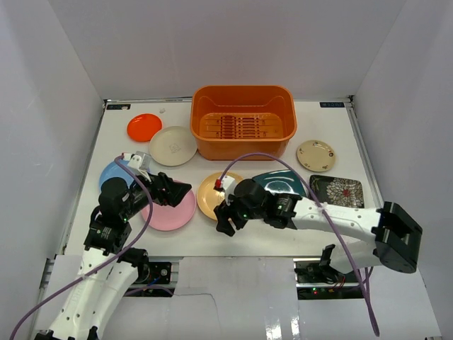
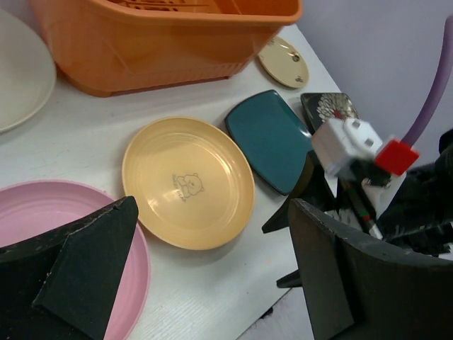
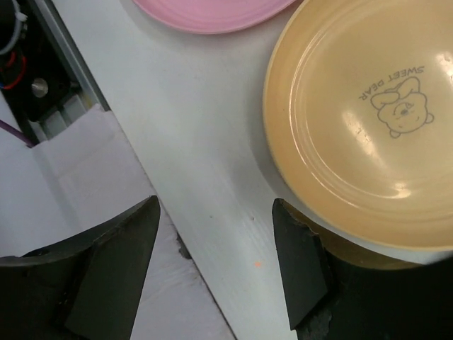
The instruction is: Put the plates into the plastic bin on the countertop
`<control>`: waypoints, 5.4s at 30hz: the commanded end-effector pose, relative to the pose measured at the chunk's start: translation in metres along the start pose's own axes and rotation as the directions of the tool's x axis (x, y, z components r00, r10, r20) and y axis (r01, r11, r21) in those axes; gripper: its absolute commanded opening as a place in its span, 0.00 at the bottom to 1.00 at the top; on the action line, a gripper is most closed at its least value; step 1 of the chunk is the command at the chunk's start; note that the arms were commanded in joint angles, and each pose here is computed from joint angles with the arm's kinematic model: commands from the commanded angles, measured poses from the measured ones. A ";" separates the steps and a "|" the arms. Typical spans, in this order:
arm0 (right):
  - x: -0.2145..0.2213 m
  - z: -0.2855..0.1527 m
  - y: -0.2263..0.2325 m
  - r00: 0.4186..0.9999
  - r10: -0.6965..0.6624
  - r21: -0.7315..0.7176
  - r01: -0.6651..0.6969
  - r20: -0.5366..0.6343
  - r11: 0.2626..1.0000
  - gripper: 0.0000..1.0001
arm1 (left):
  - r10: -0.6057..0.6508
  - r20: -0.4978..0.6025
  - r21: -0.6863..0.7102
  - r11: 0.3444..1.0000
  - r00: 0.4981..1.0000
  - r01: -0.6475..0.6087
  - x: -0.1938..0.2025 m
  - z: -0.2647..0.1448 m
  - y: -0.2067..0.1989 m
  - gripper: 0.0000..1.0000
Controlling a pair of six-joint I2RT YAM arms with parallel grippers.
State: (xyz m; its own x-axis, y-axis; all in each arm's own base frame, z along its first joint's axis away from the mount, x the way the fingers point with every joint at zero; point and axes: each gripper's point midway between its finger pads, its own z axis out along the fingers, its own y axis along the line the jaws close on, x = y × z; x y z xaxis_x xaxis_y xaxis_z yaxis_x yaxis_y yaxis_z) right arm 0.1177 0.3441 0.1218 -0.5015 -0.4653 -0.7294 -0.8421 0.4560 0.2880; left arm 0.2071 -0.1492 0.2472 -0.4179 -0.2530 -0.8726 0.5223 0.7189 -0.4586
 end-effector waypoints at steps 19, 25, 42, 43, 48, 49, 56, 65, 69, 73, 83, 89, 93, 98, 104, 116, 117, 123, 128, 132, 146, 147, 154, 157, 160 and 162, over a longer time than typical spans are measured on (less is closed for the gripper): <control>0.007 0.086 -0.034 0.948 -0.287 0.150 0.307 -0.139 0.940 0.67 | -0.077 0.116 -0.371 0.922 0.990 0.115 -0.011 -0.016 0.061 0.98; 0.010 0.102 -0.033 0.947 -0.286 0.137 0.306 -0.145 0.942 0.43 | -0.082 0.102 -0.376 0.919 0.991 0.115 -0.008 -0.014 0.063 0.98; -0.143 -0.062 0.040 0.917 -0.278 0.233 0.215 0.285 0.948 0.08 | -0.141 -0.021 -0.374 0.919 0.990 0.123 0.015 0.005 0.070 0.90; -0.158 -0.074 0.039 0.901 -0.294 0.263 0.214 0.319 0.941 0.08 | -0.147 -0.035 -0.374 0.919 0.989 0.123 0.018 0.007 0.070 0.89; -0.239 -0.129 -0.008 0.821 -0.387 0.449 0.184 0.419 0.875 0.08 | -0.255 -0.200 -0.386 0.908 0.946 0.163 0.049 0.022 0.074 0.86; -0.257 -0.132 -0.020 0.808 -0.410 0.470 0.190 0.423 0.862 0.08 | -0.271 -0.235 -0.355 0.918 0.934 0.176 0.051 0.025 0.066 0.86; -0.309 -0.103 -0.122 0.811 -0.480 0.555 0.242 0.334 0.796 0.08 | -0.358 -0.415 -0.369 0.906 0.836 0.205 0.088 0.038 0.065 0.79; -0.300 -0.030 -0.208 0.871 -0.453 0.596 0.266 0.187 0.758 0.08 | -0.387 -0.608 -0.472 0.878 0.693 0.077 0.150 0.048 0.071 0.73; -0.275 0.013 -0.241 0.897 -0.433 0.597 0.297 0.094 0.745 0.08 | -0.370 -0.625 -0.527 0.850 0.688 -0.022 0.156 0.051 0.081 0.73; -0.251 0.040 -0.264 0.921 -0.386 0.595 0.283 0.050 0.752 0.08 | -0.327 -0.641 -0.568 0.811 0.695 -0.142 0.161 0.049 0.089 0.74; -0.236 0.045 -0.269 0.955 -0.282 0.597 0.175 0.088 0.783 0.43 | -0.295 -0.719 -0.572 0.765 0.630 -0.295 0.185 0.047 0.096 0.60; -0.263 -0.007 -0.229 0.937 -0.266 0.559 0.098 0.226 0.823 0.71 | -0.279 -0.738 -0.557 0.767 0.615 -0.320 0.188 0.048 0.092 0.08; -0.263 -0.037 -0.196 0.926 -0.227 0.494 0.052 0.302 0.868 0.87 | -0.239 -0.710 -0.538 0.792 0.663 -0.289 0.170 0.053 0.075 0.00; -0.248 -0.096 -0.162 0.877 -0.176 0.454 -0.053 0.447 0.889 0.98 | -0.187 -0.596 -0.490 0.855 0.781 -0.170 0.100 0.075 0.028 0.00; -0.212 -0.170 -0.140 0.754 -0.089 0.420 -0.260 0.651 0.870 0.46 | -0.091 -0.387 -0.507 0.852 0.918 -0.129 -0.008 0.084 -0.004 0.00; -0.060 -0.162 -0.131 0.765 0.104 0.324 -0.387 0.636 0.863 0.09 | 0.155 -0.107 -0.408 0.894 0.982 -0.185 -0.168 0.197 -0.081 0.00; -0.056 -0.161 -0.129 0.767 0.111 0.318 -0.387 0.632 0.866 0.10 | 0.170 -0.165 -0.409 0.885 0.971 -0.225 -0.147 0.229 -0.073 0.00; -0.032 -0.145 -0.114 0.782 0.187 0.228 -0.387 0.594 0.893 0.15 | 0.259 -0.084 -0.369 0.889 0.962 -0.272 -0.153 0.295 -0.076 0.00; -0.024 -0.135 -0.109 0.795 0.209 0.191 -0.376 0.570 0.907 0.15 | 0.300 -0.066 -0.345 0.888 0.952 -0.304 -0.137 0.334 -0.070 0.00; -0.024 -0.130 -0.105 0.801 0.217 0.168 -0.365 0.558 0.916 0.15 | 0.335 -0.110 -0.305 0.885 0.936 -0.353 -0.111 0.360 -0.065 0.00; -0.045 -0.144 -0.101 0.792 0.166 0.185 -0.331 0.587 0.925 0.17 | 0.324 -0.257 -0.264 0.883 0.910 -0.389 -0.039 0.382 -0.039 0.49; -0.044 -0.145 -0.102 0.797 0.161 0.195 -0.329 0.582 0.924 0.17 | 0.326 -0.251 -0.262 0.884 0.911 -0.388 -0.042 0.381 -0.041 0.53; -0.067 -0.161 -0.100 0.806 0.090 0.239 -0.277 0.585 0.931 0.19 | 0.336 -0.127 -0.245 0.901 0.933 -0.358 -0.099 0.362 -0.070 0.80; -0.078 -0.160 -0.093 0.823 0.055 0.227 -0.219 0.565 0.949 0.21 | 0.342 -0.038 -0.246 0.908 0.939 -0.341 -0.145 0.332 -0.090 0.81; -0.093 -0.149 -0.079 0.854 0.022 0.174 -0.132 0.520 0.976 0.24 | 0.360 -0.048 -0.311 0.881 0.932 -0.357 -0.156 0.300 -0.079 0.81; -0.105 -0.136 -0.070 0.875 0.004 0.145 -0.084 0.484 0.986 0.25 | 0.352 -0.069 -0.397 0.849 0.933 -0.349 -0.159 0.256 -0.058 0.81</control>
State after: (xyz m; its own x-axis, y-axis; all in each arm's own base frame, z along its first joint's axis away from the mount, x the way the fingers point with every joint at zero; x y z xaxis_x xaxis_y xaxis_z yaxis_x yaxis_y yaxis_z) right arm 0.2070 0.2316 0.2364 -0.4106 0.0120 -0.9117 -0.6536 0.6933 0.3035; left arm 0.4657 -0.3784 0.2764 -0.3735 0.1610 -0.9136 0.3930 0.9195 0.0014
